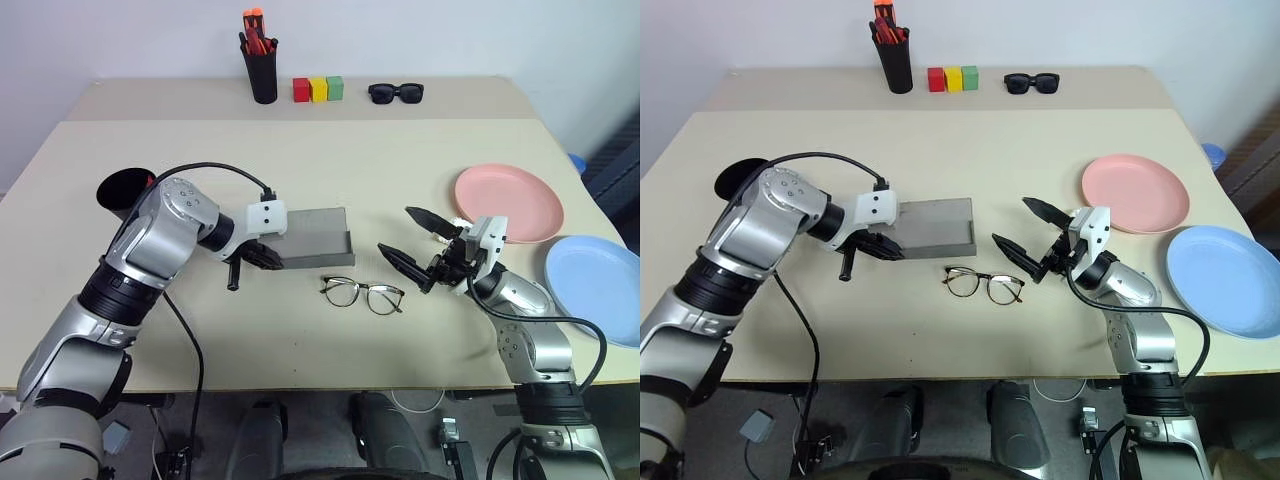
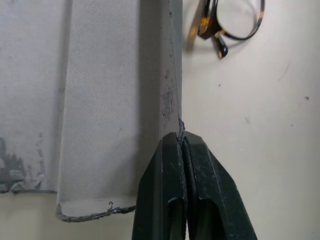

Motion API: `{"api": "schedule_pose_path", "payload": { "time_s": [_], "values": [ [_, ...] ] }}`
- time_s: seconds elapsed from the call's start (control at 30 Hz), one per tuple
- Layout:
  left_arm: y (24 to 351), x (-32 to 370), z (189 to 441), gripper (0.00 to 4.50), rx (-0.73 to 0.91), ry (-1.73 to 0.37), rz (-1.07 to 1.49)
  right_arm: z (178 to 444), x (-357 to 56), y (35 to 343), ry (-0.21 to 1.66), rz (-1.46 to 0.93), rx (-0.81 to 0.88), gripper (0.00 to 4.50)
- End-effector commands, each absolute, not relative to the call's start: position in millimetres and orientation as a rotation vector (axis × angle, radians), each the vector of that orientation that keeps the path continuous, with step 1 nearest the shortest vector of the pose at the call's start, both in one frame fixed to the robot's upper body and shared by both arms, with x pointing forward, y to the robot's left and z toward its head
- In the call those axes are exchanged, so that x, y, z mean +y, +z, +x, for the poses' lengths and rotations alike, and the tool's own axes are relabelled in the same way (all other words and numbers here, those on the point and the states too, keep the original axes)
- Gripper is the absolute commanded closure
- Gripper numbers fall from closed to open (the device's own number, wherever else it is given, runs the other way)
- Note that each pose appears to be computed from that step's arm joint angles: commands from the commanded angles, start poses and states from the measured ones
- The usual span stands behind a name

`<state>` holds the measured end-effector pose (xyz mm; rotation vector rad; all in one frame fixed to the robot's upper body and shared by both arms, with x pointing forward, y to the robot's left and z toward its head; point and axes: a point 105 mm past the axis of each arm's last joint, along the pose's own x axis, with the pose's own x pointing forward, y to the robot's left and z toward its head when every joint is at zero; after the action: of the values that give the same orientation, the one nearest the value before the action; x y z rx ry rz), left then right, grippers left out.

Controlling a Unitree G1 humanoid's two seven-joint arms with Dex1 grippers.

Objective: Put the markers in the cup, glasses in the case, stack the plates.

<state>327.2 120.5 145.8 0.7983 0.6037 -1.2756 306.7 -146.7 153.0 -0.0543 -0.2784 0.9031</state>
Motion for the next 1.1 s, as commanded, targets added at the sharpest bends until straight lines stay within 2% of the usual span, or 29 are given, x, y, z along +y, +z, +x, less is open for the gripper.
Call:
{"api": "schedule_pose_path", "payload": {
  "time_s": [0.03,0.63,0.67,0.7,0.93,0.97,1.1],
  "values": [
    [157,121,330,4.47,0.561,-1.260,0.821,306,-148,163,0.908,-0.070,-0.313,0.00],
    [155,136,329,4.47,0.593,-1.238,0.833,292,-159,158,0.947,-0.113,-0.253,0.00],
    [154,136,330,3.94,0.593,-1.236,0.836,292,-159,158,0.955,-0.121,-0.247,0.00],
    [154,136,330,3.62,0.592,-1.235,0.838,291,-160,158,0.959,-0.125,-0.243,0.00],
    [150,129,327,0.15,0.572,-1.258,0.845,287,-159,156,1.000,-0.185,-0.171,0.00],
    [151,127,329,0.03,0.554,-1.249,0.840,288,-160,152,0.998,-0.186,-0.129,0.00],
    [169,121,334,0.03,0.430,-1.222,0.827,281,-159,141,1.033,-0.286,0.012,0.00]
  ]
}}
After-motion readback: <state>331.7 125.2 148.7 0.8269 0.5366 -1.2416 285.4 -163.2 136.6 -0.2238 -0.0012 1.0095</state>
